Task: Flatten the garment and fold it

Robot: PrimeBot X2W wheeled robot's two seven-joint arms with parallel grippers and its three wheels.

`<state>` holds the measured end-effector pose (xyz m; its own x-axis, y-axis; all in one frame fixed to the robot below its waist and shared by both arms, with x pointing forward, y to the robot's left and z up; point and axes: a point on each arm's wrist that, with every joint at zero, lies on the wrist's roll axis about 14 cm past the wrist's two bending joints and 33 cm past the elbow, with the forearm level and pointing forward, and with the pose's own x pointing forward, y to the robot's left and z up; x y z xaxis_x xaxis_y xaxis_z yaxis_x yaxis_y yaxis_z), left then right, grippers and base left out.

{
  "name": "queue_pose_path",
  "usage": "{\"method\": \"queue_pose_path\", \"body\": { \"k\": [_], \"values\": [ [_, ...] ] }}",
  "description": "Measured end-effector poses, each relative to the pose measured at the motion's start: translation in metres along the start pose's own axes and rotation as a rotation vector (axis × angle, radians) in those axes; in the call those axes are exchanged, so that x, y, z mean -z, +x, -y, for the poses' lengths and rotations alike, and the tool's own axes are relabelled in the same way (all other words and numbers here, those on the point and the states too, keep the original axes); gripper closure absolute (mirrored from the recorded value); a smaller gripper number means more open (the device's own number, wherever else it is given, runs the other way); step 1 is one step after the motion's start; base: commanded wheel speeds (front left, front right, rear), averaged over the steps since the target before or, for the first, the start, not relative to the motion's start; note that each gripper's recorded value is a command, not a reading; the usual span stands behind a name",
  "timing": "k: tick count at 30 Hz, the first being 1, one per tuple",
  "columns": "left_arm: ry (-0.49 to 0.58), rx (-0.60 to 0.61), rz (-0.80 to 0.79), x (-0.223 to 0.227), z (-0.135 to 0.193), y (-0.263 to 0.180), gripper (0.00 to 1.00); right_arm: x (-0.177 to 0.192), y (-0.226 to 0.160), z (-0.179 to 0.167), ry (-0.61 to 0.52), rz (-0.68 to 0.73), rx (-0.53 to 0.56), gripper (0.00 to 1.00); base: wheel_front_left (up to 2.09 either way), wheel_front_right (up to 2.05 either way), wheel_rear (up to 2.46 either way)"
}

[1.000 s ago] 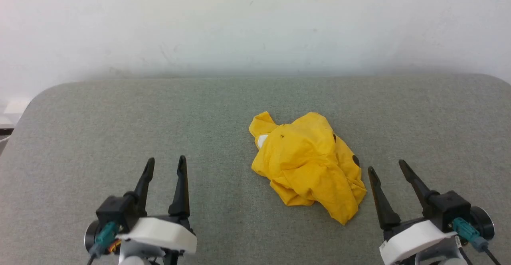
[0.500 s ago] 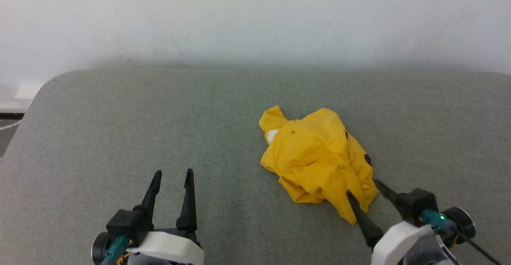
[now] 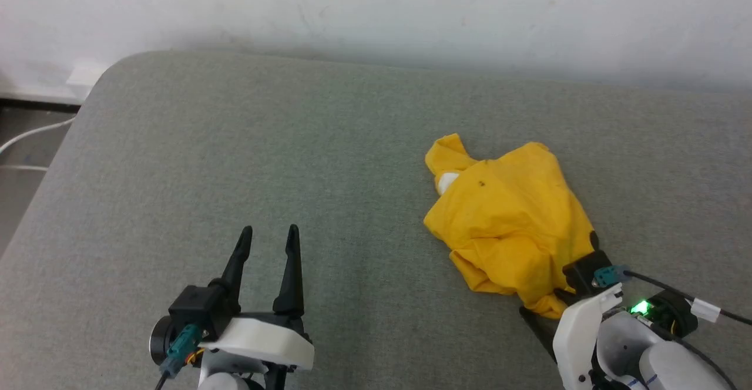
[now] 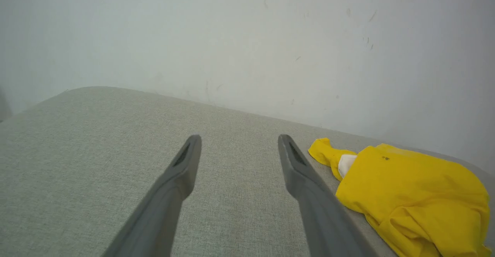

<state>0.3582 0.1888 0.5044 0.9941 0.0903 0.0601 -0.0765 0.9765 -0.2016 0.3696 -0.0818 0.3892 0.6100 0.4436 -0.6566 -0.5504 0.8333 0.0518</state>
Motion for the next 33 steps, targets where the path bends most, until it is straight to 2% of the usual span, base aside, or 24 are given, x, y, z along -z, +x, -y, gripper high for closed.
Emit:
{"method": "queue_pose_path", "body": {
  "k": [2, 3, 4, 8, 12, 17, 21, 22, 23, 27, 33],
  "values": [
    [0.002, -0.014, -0.006, 0.002, -0.004, 0.000, 0.00, 0.003, 0.007, 0.000, 0.006, -0.020, -0.008, 0.03, 0.00, 0.00, 0.00],
    [0.003, -0.020, -0.006, 0.002, -0.006, 0.001, 0.00, 0.002, 0.009, 0.001, 0.010, -0.020, -0.009, 0.66, 0.00, 0.00, 0.00],
    [0.004, -0.025, -0.009, 0.003, -0.007, 0.001, 0.00, 0.000, 0.011, 0.002, 0.020, -0.009, -0.010, 1.00, 0.00, 0.00, 0.00],
    [0.001, -0.020, -0.018, 0.006, -0.006, 0.002, 0.00, -0.005, 0.006, 0.014, 0.081, 0.039, 0.025, 1.00, 0.00, 0.00, 0.00],
    [-0.006, 0.011, -0.021, 0.008, 0.002, 0.006, 0.00, -0.002, -0.016, 0.035, 0.177, 0.102, 0.095, 1.00, 0.00, 0.00, 0.00],
    [-0.017, 0.079, -0.013, 0.006, 0.024, 0.012, 0.00, -0.003, -0.066, 0.081, 0.234, 0.212, 0.276, 1.00, 0.00, 0.00, 0.00],
    [-0.030, 0.146, -0.016, 0.008, 0.047, 0.014, 0.00, 0.029, -0.101, 0.110, 0.295, 0.191, 0.434, 1.00, 0.00, 0.00, 0.00],
    [-0.033, 0.164, -0.017, 0.008, 0.053, 0.014, 0.00, 0.039, -0.105, 0.111, 0.313, 0.172, 0.454, 0.89, 0.00, 0.00, 0.00],
    [-0.035, 0.182, -0.022, 0.009, 0.059, 0.014, 0.00, 0.047, -0.107, 0.110, 0.331, 0.162, 0.467, 0.00, 0.00, 0.00, 0.00],
    [-0.041, 0.263, -0.067, 0.023, 0.083, 0.008, 0.00, 0.048, -0.106, 0.098, 0.361, 0.202, 0.466, 0.00, 0.00, 0.00, 0.00],
    [-0.062, 0.399, -0.189, 0.048, 0.123, 0.002, 0.00, -0.003, -0.108, 0.075, 0.345, 0.382, 0.373, 0.00, 0.00, 0.00, 0.00]
  ]
}}
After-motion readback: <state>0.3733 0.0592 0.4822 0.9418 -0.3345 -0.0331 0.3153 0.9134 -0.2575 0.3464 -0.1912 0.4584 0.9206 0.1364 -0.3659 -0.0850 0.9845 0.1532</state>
